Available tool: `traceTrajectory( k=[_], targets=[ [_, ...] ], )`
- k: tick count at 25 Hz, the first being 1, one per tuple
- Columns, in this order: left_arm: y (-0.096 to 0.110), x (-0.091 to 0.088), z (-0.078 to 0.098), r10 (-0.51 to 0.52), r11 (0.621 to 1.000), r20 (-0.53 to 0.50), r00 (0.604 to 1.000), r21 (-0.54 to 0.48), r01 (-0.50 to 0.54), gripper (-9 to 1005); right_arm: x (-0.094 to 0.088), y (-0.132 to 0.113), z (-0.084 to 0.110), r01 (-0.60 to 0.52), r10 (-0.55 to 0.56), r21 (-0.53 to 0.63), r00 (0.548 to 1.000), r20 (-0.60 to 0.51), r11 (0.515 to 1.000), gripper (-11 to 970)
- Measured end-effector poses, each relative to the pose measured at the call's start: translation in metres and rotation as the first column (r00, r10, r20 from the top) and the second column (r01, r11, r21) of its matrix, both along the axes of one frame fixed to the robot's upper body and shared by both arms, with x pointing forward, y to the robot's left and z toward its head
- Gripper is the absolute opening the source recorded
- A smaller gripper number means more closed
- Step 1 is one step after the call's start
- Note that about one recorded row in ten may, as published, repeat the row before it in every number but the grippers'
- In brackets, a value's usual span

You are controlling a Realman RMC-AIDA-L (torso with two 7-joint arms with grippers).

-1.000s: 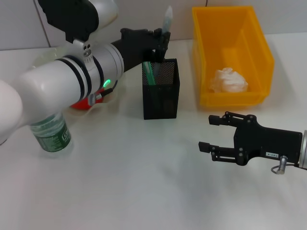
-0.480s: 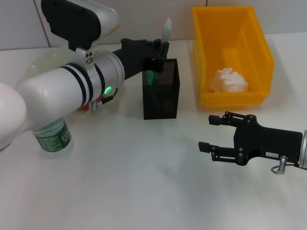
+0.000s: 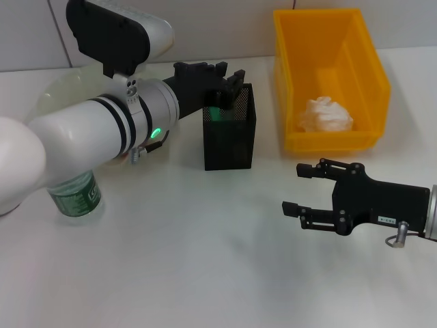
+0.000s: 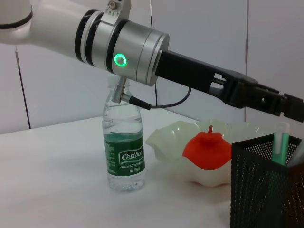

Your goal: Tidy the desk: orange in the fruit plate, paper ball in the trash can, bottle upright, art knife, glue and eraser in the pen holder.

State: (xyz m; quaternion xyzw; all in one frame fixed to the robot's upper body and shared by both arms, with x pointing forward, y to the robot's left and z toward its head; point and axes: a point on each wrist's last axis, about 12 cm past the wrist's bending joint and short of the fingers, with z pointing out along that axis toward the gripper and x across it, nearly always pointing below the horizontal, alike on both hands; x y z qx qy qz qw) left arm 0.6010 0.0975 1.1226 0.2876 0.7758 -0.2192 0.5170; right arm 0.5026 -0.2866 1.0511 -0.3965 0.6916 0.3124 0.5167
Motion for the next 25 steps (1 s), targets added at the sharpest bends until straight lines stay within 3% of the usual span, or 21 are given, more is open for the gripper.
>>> traceTrajectory(
  k=[3, 8, 14, 21, 25],
  targets=[
    [0.000, 0.000, 0.000, 0.001, 1.000, -0.004, 1.000, -0.003, -0.001, 241, 0.000, 0.000, 0.000, 0.000, 0.000, 0.000, 1.000, 0.000, 1.000, 766],
    [-0.001, 0.000, 0.000, 0.004, 1.000, -0.013, 1.000, -0.018, -0.004, 397, 0.000, 0.000, 0.000, 0.001, -0.001, -0.001, 1.000, 0.001, 1.000, 766],
    [-0.002, 0.000, 0.005, -0.020, 0.997, -0.071, 0.997, -0.078, 0.015, 393, 0.001, 0.000, 0.000, 0.002, -0.002, -0.004, 1.000, 0.003, 1.000, 766],
    [-0.003, 0.004, 0.023, -0.111, 0.983, -0.130, 0.985, -0.158, 0.090, 400, 0.002, 0.000, 0.000, 0.002, -0.002, -0.006, 1.000, 0.005, 1.000, 766],
    [0.009, 0.012, 0.041, -0.139, 0.974, -0.112, 0.984, -0.197, 0.115, 409, 0.002, 0.001, 0.001, -0.004, 0.004, -0.006, 1.000, 0.008, 1.000, 766]
  ],
)
